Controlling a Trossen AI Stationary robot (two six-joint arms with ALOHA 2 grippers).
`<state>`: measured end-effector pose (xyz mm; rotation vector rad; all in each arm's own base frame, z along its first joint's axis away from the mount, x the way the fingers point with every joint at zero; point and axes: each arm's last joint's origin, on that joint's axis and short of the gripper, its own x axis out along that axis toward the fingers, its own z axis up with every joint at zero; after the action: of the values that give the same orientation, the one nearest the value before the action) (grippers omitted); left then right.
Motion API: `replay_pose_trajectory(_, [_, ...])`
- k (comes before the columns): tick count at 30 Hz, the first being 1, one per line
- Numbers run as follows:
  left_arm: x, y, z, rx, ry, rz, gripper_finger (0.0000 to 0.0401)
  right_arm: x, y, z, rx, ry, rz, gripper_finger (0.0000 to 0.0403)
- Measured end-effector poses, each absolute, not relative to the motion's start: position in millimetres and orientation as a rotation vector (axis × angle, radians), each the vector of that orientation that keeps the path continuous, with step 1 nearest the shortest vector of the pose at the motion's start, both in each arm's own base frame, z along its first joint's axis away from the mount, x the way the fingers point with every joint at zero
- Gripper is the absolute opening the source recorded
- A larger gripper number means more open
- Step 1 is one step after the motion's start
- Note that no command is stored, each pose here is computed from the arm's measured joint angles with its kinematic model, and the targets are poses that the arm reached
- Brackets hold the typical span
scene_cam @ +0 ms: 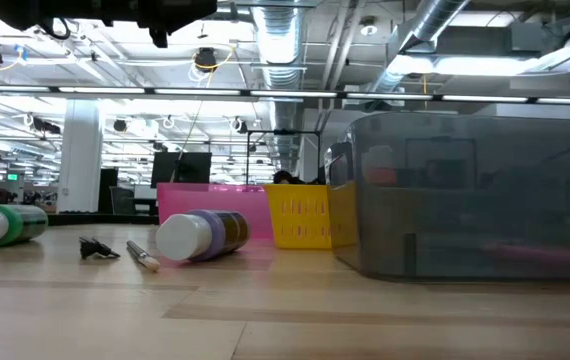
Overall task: Pick & Place Paint Supplies
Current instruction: Put the bottom eyeshadow brush into the red bin
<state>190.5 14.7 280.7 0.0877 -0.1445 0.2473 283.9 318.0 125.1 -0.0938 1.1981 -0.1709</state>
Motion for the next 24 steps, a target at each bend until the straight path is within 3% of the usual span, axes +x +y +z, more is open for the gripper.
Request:
replay_pose_trajectory(10, [190.5, 14.6, 280.7, 0.088, -0.144, 0.247, 0.0095, 285.4, 317.7, 123.8, -0.076, 1.220, -0.155, 0.0008])
replay_pose_trajectory(24, [190.6, 13.7, 280.9, 0.091, -0.147, 0.213, 0.0095, 283.6, 313.9, 137.4, 0.009, 1.182, -0.215, 0.0001])
